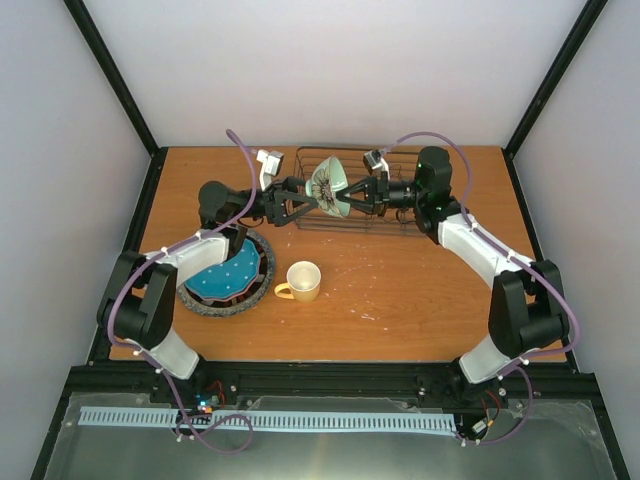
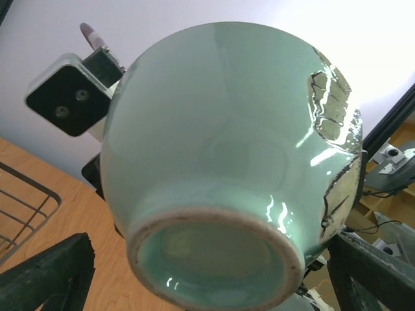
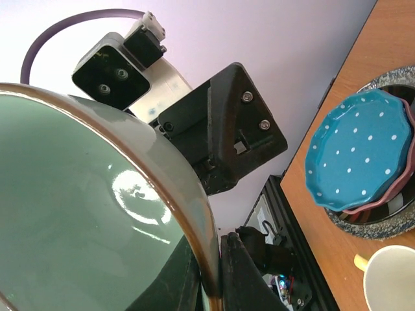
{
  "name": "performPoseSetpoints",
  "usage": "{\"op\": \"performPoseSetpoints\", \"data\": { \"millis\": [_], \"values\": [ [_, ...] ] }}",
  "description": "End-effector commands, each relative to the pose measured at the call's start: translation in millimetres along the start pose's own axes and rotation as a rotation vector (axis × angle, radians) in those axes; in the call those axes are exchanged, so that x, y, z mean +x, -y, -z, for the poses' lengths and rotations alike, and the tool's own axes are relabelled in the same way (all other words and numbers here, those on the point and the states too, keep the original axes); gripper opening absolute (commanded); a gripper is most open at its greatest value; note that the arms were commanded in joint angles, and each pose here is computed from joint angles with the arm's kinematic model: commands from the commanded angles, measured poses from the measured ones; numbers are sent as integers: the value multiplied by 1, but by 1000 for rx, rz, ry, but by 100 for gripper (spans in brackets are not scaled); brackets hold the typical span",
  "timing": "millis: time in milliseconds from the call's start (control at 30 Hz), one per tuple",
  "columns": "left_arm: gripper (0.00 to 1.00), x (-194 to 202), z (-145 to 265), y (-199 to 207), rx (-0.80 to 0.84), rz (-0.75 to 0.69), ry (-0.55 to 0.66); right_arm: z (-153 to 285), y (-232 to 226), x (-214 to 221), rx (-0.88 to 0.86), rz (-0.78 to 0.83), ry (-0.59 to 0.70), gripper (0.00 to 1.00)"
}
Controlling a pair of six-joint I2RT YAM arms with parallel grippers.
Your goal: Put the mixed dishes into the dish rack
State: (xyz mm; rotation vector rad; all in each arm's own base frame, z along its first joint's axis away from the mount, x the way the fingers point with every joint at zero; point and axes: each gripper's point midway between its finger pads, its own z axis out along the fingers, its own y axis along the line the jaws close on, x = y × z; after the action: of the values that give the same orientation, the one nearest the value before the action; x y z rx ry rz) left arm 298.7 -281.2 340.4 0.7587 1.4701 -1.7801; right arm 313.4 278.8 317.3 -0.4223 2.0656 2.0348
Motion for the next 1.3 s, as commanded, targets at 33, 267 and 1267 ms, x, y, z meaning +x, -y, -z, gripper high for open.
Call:
{"op": "performPoseSetpoints", "data": {
  "millis": [33, 267, 1267],
  "values": [
    [91, -8, -8, 11, 63, -42, 26, -13, -24, 4, -54, 83, -47, 3],
    [57, -10, -8, 13, 77, -48, 37, -17, -23, 8, -60, 79, -62, 3],
    [80, -8, -8, 8, 64, -31, 41, -15, -4, 37, -42, 36, -113, 3]
  ]
}}
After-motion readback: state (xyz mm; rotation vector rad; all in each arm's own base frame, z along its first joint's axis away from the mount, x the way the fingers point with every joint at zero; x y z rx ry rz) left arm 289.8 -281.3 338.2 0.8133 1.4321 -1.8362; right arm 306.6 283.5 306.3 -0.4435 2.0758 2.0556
